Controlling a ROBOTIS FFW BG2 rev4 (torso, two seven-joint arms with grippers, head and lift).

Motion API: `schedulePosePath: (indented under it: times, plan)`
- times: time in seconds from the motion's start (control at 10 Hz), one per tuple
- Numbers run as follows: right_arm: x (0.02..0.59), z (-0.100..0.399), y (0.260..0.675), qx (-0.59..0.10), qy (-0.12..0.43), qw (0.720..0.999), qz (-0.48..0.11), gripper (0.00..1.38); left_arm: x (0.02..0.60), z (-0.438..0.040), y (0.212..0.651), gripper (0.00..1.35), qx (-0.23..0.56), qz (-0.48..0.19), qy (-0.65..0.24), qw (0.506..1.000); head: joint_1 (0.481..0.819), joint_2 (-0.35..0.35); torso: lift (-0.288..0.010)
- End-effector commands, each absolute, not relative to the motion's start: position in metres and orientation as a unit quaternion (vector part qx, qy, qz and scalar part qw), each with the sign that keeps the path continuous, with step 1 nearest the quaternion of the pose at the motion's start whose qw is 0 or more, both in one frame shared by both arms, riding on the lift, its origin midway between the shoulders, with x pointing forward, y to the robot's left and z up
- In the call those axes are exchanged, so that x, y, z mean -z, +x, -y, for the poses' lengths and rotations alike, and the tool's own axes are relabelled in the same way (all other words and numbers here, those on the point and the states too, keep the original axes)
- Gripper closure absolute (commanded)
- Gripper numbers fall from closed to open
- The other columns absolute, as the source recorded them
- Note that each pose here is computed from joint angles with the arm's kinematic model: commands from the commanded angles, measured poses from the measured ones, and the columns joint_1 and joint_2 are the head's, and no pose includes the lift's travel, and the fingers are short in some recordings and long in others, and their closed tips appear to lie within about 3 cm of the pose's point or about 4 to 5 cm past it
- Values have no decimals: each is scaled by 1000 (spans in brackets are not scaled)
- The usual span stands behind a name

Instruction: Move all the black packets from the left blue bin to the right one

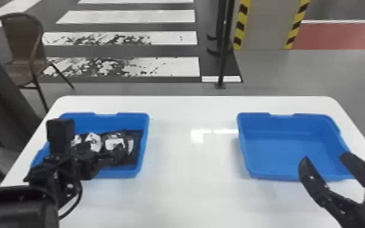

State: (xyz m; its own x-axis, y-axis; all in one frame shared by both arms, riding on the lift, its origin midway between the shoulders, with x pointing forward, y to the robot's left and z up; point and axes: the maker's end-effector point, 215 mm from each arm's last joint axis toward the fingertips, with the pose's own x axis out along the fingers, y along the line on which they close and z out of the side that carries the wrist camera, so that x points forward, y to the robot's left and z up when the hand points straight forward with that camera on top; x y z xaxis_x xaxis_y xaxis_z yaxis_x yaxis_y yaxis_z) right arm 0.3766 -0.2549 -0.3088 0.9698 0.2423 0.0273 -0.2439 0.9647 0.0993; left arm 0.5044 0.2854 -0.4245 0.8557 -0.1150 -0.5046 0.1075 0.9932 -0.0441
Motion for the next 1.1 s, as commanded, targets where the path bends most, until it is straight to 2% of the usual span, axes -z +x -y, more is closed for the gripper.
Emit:
schedulePosePath:
  times: [0.0,0.3,0.6,0.8,0.9,1.0]
  plan:
    - [310,255,377,-123,52,991,7,211,438,-291,515,151,53,-282,-3,958,695,39,-140]
    - [311,249,379,-127,56,990,8,211,455,-246,551,153,121,-303,-5,945,695,22,-140]
    - [312,250,378,-127,61,990,6,211,468,-243,541,252,123,-318,-12,940,695,-3,-140]
    - [312,250,378,-127,61,990,6,211,473,-245,537,848,125,-329,-5,936,695,-9,-140]
    - [312,250,377,-127,64,990,6,211,471,-246,537,938,126,-324,-7,938,695,-8,-140]
    - [312,250,377,-126,66,990,7,211,459,-248,539,1138,128,-311,1,942,695,-6,-140]
